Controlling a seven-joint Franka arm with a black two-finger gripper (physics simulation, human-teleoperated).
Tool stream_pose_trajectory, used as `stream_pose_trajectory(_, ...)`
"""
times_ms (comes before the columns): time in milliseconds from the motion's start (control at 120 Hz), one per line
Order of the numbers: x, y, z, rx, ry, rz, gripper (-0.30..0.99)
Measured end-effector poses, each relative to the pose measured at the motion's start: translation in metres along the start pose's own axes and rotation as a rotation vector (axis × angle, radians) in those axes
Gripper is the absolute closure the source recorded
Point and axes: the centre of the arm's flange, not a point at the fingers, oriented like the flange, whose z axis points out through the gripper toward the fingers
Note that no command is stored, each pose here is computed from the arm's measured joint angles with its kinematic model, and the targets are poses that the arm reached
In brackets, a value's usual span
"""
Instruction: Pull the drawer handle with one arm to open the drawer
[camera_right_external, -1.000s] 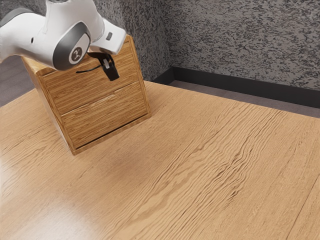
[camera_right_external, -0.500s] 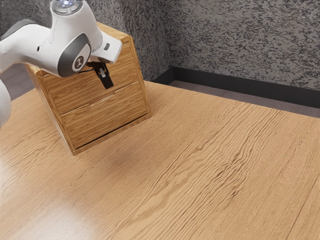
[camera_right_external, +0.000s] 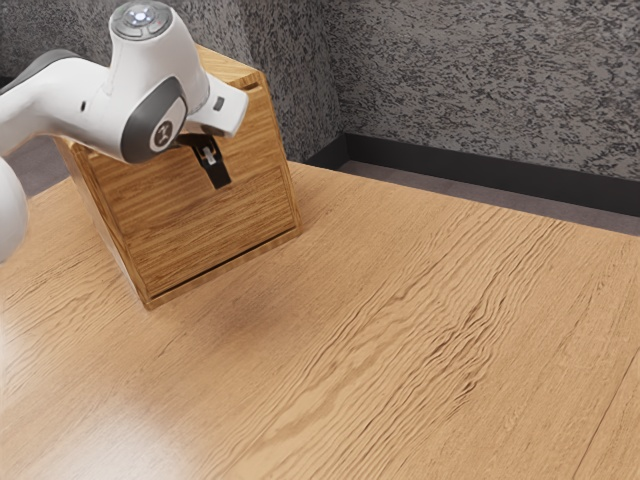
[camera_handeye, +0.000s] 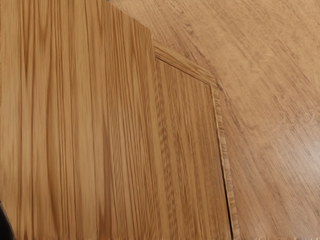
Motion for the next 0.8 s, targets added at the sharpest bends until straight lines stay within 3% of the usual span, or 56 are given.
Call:
stream_pose_trajectory(217,0.003,0.023,-0.02,-0.019,0.019,0.022,0.09)
stream_pose_trajectory(283,0.003,0.031,-0.023,-0.028,0.021,0.029,0.03)
stream_pose_trajectory(483,-0.008,0.051,-0.043,-0.054,0.038,0.037,0.01)
stream_pose_trajectory(575,-0.013,0.056,-0.055,-0.056,0.052,0.037,0.07)
stream_pose_trajectory(800,-0.02,0.073,-0.07,-0.073,0.066,0.046,0.0)
